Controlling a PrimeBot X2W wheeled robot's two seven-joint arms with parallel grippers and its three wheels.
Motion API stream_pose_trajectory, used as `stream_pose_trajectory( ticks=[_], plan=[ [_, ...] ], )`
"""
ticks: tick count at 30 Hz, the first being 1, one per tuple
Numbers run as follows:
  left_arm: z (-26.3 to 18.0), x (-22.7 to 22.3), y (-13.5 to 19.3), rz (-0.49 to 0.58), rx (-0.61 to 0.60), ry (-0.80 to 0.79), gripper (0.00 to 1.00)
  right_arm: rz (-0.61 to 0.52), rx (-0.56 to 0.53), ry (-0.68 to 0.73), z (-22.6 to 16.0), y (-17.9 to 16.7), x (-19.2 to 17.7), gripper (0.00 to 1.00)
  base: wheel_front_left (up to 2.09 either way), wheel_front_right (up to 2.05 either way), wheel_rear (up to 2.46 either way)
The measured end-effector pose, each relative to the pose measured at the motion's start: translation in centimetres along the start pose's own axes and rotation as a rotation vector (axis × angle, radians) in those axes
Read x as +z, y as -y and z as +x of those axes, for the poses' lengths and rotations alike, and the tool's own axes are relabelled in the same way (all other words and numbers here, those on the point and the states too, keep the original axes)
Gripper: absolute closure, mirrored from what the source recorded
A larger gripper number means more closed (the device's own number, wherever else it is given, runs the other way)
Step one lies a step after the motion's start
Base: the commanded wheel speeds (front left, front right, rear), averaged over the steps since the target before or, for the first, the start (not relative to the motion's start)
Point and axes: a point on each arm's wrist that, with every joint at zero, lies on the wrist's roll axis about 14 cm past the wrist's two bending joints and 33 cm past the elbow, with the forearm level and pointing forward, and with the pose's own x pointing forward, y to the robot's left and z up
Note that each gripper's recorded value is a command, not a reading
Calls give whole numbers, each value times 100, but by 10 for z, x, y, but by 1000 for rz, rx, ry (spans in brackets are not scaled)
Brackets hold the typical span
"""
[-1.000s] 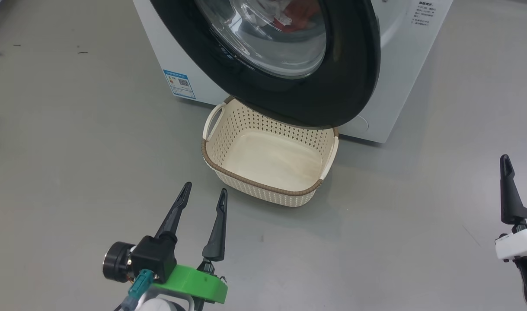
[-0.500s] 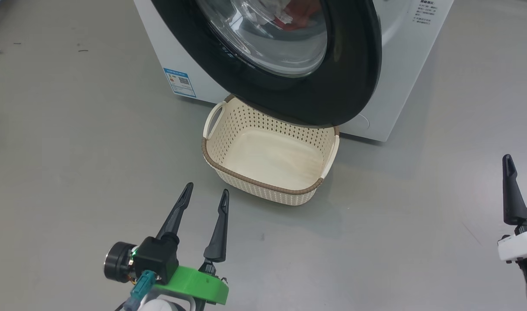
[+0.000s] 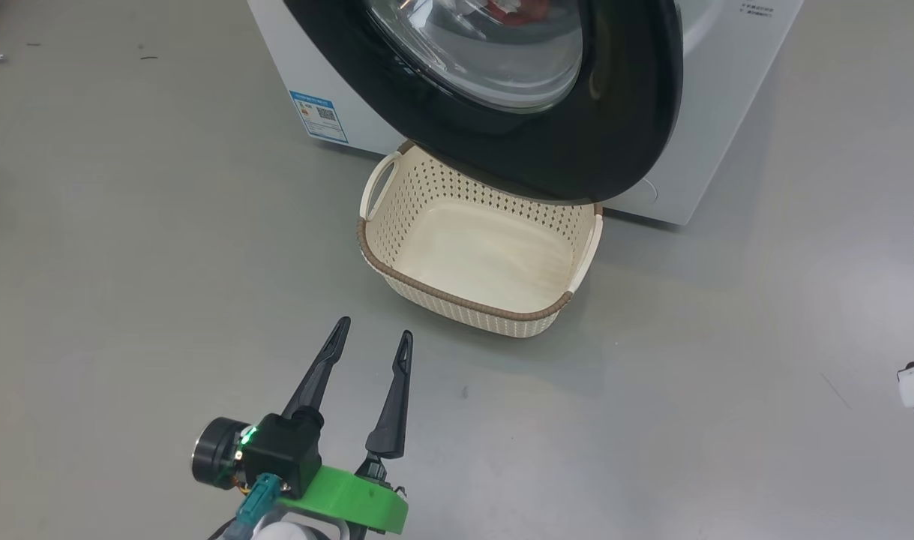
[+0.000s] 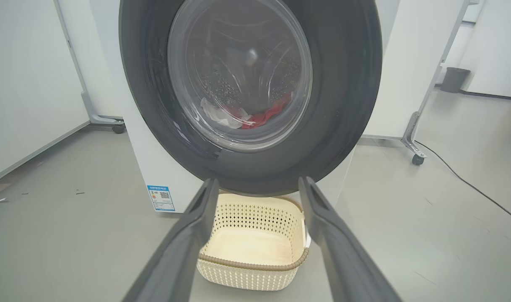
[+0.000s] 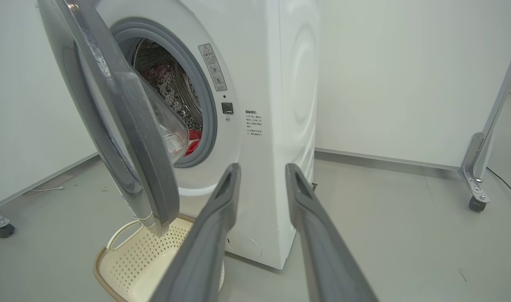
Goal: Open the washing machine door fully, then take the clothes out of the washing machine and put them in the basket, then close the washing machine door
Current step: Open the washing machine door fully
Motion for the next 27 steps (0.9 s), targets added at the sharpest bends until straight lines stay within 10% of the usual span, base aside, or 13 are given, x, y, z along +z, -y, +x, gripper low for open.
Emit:
stream_pose_trajectory(
  ticks=[27],
  plan=[
    [0, -20, -10, -9, 47, -68, 0, 854, 171, -167, 112, -53, 2, 100, 0, 0, 0]
  ],
)
